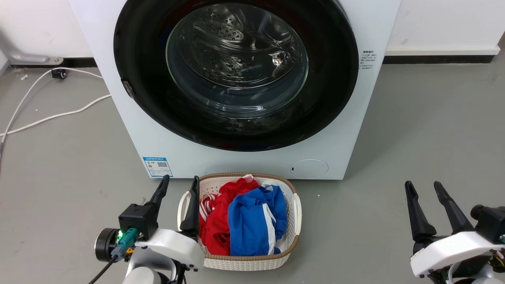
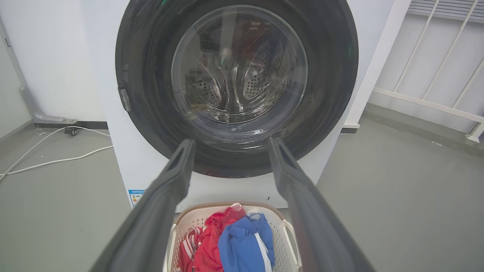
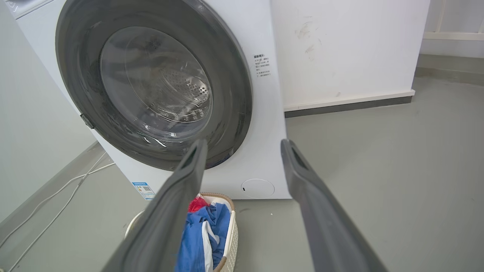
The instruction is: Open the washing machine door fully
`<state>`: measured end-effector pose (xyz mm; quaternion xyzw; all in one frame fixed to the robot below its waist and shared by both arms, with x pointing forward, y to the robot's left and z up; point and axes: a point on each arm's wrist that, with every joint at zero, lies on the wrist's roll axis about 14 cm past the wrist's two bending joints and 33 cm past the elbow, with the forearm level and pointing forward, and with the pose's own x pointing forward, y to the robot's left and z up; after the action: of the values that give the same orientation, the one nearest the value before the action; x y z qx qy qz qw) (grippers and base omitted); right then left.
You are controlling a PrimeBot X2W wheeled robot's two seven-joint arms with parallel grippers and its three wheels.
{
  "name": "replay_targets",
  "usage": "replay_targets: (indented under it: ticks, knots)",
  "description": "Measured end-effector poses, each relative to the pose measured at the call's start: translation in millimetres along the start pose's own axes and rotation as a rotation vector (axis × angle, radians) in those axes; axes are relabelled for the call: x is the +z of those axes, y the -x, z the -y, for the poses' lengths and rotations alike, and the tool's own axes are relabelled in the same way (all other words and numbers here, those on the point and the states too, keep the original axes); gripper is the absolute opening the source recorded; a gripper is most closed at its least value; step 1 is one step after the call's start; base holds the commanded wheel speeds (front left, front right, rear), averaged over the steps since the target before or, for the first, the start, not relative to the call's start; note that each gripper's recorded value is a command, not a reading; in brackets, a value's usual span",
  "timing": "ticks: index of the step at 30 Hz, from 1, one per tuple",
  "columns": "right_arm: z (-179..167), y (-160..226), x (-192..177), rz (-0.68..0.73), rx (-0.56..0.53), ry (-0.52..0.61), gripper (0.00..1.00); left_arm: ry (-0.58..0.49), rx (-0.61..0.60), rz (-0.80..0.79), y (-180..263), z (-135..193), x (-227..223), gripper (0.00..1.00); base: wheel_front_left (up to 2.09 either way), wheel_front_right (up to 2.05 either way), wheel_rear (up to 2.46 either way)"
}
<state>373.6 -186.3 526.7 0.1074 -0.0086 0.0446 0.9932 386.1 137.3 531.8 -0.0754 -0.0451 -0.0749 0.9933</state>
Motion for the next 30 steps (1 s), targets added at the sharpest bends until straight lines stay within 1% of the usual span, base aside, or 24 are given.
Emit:
replay_targets:
  ticks: [8,13,27,29,30]
  knots:
    - [-0.3,0.6,0.0,0.005,0.003,0.068,1.00,-0.068,-0.024,0.011,1.7,3.4,-1.6,1.00,0.00,0.00,0.00]
    - [0.9,0.6,1.7,0.013,0.001,0.093,1.00,-0.077,-0.025,0.016,2.6,4.3,-2.4,1.00,0.00,0.00,0.00]
    - [1.0,1.8,4.5,0.035,0.003,0.161,1.00,-0.147,-0.036,0.032,3.4,5.9,-2.7,1.00,0.00,0.00,0.00]
    - [1.1,2.2,3.7,0.033,0.001,0.157,0.02,-0.156,-0.039,0.032,3.5,6.4,-3.0,1.00,0.00,0.00,0.00]
    - [1.4,2.4,3.3,0.032,-0.001,0.152,0.00,-0.154,-0.038,0.032,3.4,6.3,-3.2,1.00,0.00,0.00,0.00]
